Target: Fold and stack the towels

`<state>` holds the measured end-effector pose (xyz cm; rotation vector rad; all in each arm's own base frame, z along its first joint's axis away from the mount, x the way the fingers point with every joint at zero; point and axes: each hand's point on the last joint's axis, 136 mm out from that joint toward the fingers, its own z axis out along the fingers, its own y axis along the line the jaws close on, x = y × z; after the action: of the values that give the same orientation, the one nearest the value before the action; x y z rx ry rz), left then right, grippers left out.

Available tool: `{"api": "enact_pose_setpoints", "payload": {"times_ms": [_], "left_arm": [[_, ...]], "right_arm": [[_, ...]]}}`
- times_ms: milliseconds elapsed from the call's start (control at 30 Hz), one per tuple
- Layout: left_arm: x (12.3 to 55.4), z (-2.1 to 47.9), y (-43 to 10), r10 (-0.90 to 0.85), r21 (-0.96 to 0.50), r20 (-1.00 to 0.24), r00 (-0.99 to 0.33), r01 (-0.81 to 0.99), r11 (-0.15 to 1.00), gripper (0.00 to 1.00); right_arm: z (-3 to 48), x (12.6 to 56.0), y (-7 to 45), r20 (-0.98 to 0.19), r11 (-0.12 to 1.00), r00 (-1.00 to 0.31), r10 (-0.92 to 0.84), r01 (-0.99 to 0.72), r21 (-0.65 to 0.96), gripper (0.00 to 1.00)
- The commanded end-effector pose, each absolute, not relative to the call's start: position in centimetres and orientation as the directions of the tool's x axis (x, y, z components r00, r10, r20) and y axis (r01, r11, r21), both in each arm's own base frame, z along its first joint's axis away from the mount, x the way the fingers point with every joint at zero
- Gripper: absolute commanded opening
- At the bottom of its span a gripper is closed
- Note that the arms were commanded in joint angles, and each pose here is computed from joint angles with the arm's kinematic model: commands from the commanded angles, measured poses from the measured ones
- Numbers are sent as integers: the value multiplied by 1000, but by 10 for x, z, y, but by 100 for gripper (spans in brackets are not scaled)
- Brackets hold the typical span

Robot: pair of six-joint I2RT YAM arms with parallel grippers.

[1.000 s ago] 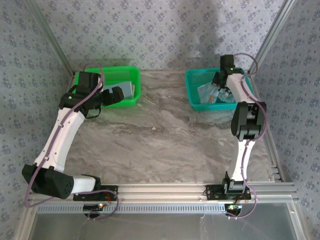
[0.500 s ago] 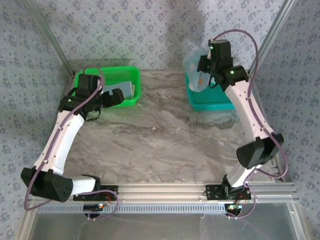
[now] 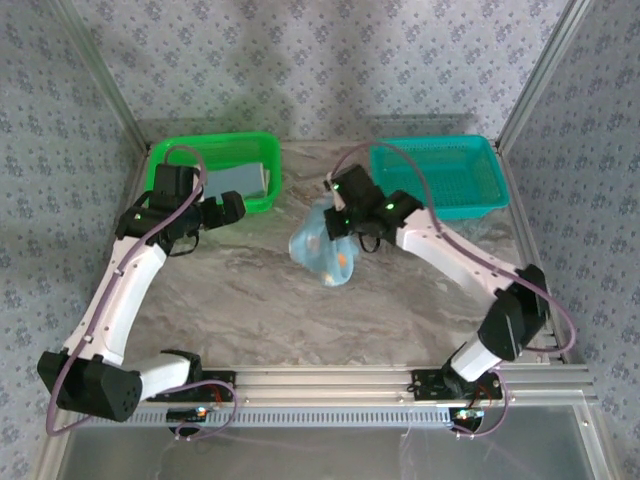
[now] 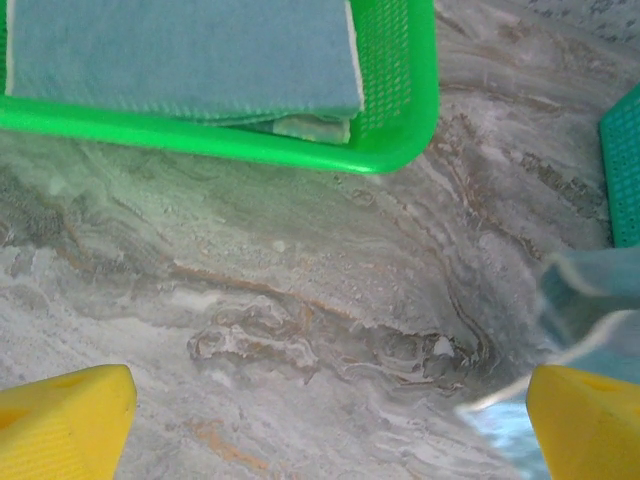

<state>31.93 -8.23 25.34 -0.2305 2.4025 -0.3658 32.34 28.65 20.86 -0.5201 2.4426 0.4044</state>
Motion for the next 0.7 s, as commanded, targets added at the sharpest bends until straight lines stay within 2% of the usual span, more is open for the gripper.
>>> {"api": "enact_pose_setpoints", "payload": {"times_ms": [0,100,133,200,233,267,300,400,600,667], "left_arm": [[308,247,-82,-272,-340,-587,-763,-73,938,97],[295,226,-86,-284,-362,-532,-797,-88,928,92],[290,218,-89,-290,-375,-511,-809,-94,922,90],[282,204,-96,-305,-403,-472,-827,-105,909,87],[278,195,-102,-310,-418,-452,-837,-109,902,84],[275,188,-106,-310,-423,-435,-845,-112,899,84],[271,180,-112,-305,-425,-420,-855,-112,898,83],[263,154,-130,-286,-418,-375,-882,-114,901,79],[250,103,-158,-208,-357,-291,-934,-96,929,61],[247,89,-165,-196,-340,-257,-946,-101,935,57]], "right_arm": [[170,331,311,-589,867,-765,-261,-454,206,5],[134,339,324,-533,864,-794,-291,-457,209,6],[125,344,328,-522,866,-799,-298,-456,204,15],[112,356,333,-504,872,-811,-296,-446,205,19],[106,362,336,-498,871,-815,-296,-445,209,31],[101,365,338,-490,871,-819,-298,-444,213,49],[97,369,339,-484,872,-823,-297,-440,213,58],[96,375,335,-483,880,-827,-287,-426,207,60],[119,376,304,-536,906,-813,-229,-379,187,62],[128,375,293,-552,914,-807,-210,-363,183,62]]}}
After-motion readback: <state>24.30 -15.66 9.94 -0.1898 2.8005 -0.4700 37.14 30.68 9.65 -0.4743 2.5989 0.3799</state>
